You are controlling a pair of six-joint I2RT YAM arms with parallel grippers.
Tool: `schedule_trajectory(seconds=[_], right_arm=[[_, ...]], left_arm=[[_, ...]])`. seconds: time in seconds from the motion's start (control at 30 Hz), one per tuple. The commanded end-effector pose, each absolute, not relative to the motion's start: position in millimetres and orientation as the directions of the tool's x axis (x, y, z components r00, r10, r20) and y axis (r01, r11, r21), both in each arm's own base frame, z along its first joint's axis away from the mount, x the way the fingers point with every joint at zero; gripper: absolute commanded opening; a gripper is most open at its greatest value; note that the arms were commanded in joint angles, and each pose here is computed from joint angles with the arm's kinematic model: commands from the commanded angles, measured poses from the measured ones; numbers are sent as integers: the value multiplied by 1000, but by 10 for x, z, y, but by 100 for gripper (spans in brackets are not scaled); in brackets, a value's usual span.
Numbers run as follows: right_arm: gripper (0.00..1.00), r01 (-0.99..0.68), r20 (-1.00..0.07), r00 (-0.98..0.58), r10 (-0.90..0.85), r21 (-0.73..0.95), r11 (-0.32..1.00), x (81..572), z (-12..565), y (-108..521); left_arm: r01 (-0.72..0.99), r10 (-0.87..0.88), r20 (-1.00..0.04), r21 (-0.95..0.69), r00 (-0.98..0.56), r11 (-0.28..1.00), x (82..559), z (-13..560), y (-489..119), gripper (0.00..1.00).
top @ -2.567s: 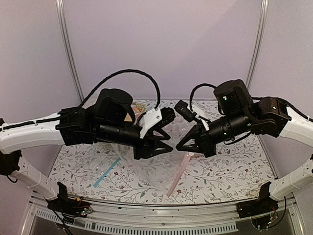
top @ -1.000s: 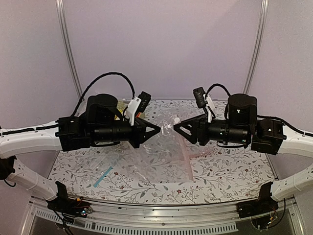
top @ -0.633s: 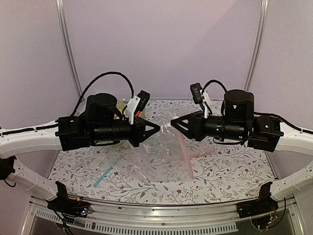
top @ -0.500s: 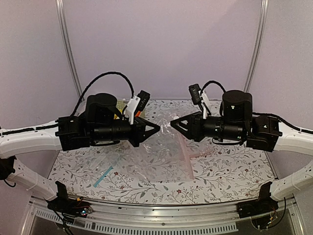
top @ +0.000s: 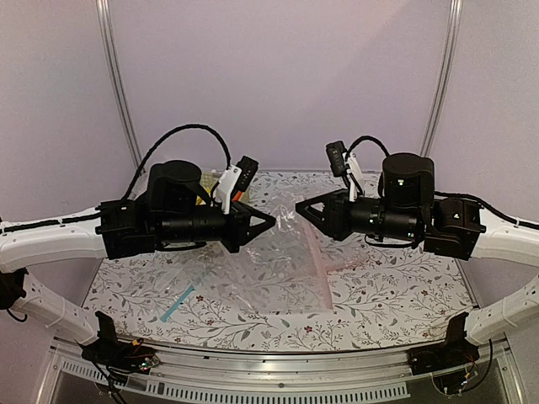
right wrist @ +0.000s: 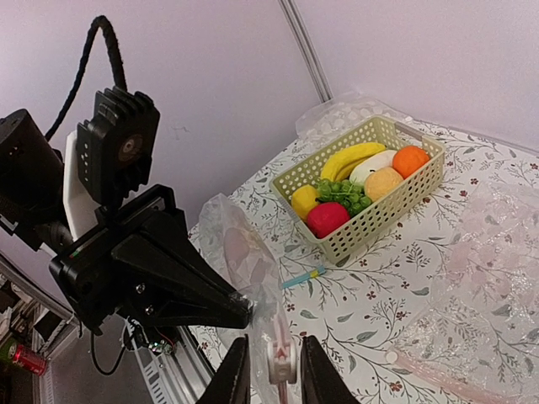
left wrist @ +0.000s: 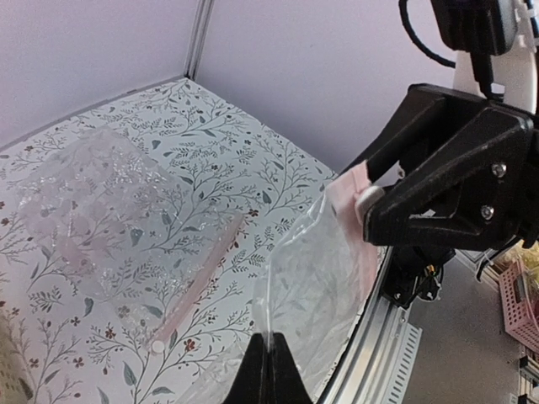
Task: Place the food in the zip-top bag and seal the zipper
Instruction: Pass from the left arm to the right
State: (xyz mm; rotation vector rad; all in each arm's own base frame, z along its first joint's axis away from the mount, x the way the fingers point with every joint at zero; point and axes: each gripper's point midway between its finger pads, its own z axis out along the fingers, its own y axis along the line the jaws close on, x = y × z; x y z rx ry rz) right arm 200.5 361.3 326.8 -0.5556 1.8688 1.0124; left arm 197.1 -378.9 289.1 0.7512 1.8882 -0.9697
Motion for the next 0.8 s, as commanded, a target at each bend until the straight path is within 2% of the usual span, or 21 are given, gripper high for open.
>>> schedule_trajectory(seconds=[0.0,0.13,0.17,0.27,0.3,0.37,0.43,0.5,0.67,0.77], right_arm=[[18,-706,-880,-473,55,416,573,2061,3359,3611],[12,-701,-878,-476,59,419,577,2061,3349,3594],[12,-703,-877,-477,56,419,575,2055,3344,3598],[11,-722,-877,-479,36,417,551,2004,3334,3621],[10,-731,-877,-479,23,414,543,1977,3327,3625],[10,-747,-877,-480,-8,403,529,1929,3300,3631],[10,-775,-876,-480,-47,398,491,1837,3284,3655],[10,-785,-878,-476,-61,392,479,1802,3277,3645],[10,-803,-877,-474,-85,391,450,1727,3289,3633],[10,-812,-877,-472,-91,393,432,1691,3305,3639]], left_arm=[[791,93,-893,-337,-441,511,1988,2971,-3738,0],[793,97,-893,-334,-439,509,1982,2959,-3738,0],[794,101,-892,-334,-440,507,1980,2948,-3737,8],[804,101,-898,-329,-429,495,1973,3000,-3731,64],[812,99,-903,-324,-419,485,1968,3052,-3729,75],[834,102,-911,-314,-399,454,1947,3159,-3738,87],[858,114,-917,-306,-382,413,1912,3242,-3762,91],[869,121,-913,-322,-390,375,1912,3299,-3790,92],[897,141,-905,-357,-401,260,1876,3357,-3815,91],[912,179,-903,-352,-390,211,1825,3355,-3844,87]])
